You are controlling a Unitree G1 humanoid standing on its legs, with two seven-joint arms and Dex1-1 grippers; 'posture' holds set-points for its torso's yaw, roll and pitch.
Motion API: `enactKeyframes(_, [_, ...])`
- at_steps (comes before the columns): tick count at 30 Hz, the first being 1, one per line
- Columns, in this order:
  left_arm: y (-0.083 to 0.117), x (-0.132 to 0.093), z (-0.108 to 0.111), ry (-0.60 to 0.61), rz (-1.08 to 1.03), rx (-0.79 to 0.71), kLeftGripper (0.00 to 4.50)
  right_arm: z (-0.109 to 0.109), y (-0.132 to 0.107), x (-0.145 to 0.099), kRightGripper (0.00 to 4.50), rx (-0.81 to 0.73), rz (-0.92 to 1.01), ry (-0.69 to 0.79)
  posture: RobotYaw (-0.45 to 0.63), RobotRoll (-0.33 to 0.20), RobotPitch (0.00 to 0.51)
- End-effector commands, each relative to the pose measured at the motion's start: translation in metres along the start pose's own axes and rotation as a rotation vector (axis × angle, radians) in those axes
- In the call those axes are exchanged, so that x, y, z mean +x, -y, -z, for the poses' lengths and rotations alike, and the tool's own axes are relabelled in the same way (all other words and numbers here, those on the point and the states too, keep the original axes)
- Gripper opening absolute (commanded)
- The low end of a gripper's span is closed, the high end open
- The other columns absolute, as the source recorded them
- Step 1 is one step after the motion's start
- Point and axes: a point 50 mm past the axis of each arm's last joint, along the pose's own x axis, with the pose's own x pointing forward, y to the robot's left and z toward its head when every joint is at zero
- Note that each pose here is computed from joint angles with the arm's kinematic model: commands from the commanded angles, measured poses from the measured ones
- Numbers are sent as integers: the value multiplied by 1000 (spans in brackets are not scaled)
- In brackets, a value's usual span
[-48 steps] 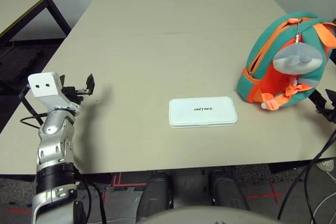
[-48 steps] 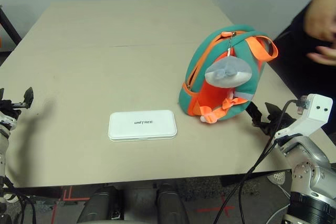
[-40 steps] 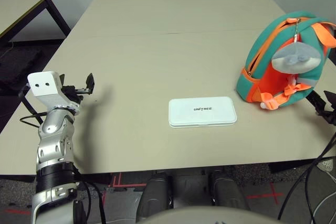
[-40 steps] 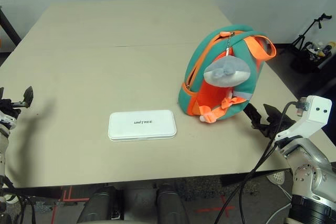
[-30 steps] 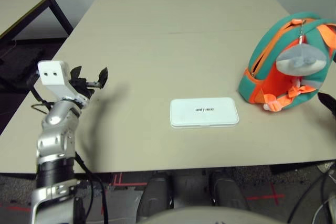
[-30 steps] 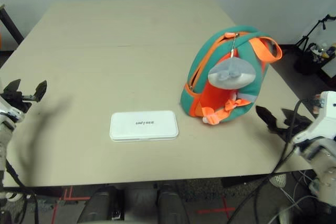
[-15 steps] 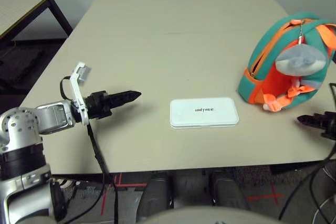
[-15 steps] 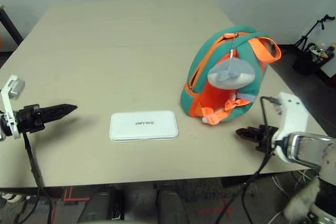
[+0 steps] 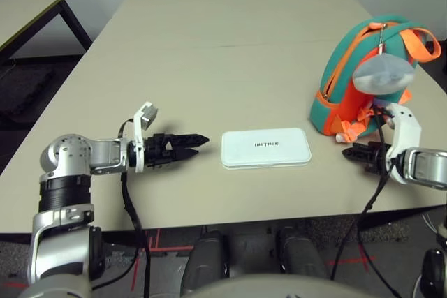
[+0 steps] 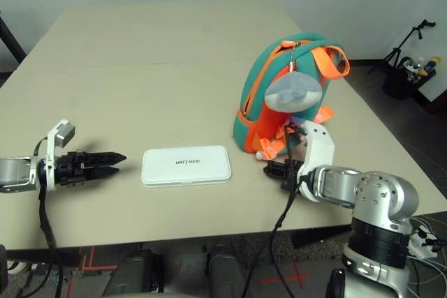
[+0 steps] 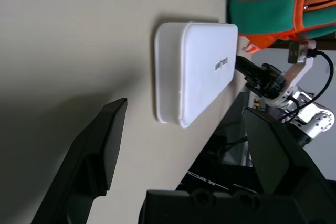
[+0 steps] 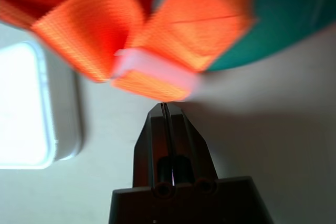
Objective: Put the pencil case into the backpack and zip it.
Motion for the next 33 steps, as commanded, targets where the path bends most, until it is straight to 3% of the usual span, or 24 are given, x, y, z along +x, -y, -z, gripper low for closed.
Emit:
enactKeyframes(1, [-6,12,3,-29,-10,-22,4500,8,-13,13,32,-19,-32,-77,37,0,62])
enactKeyframes(14, [-9,34,11,-80,8,-31,4500,21,-41,29,32,-86,-152,-165,32,0,72])
enactKeyframes(26, [-11,39,20,-113,21,-55,4500,12,-82,48,32,-168,-257,-188,48,0,77])
enactKeyframes(33, [-7,33,19,-84,44,-11,4500,12,-79,46,32,-194,-238,-185,54,0,78])
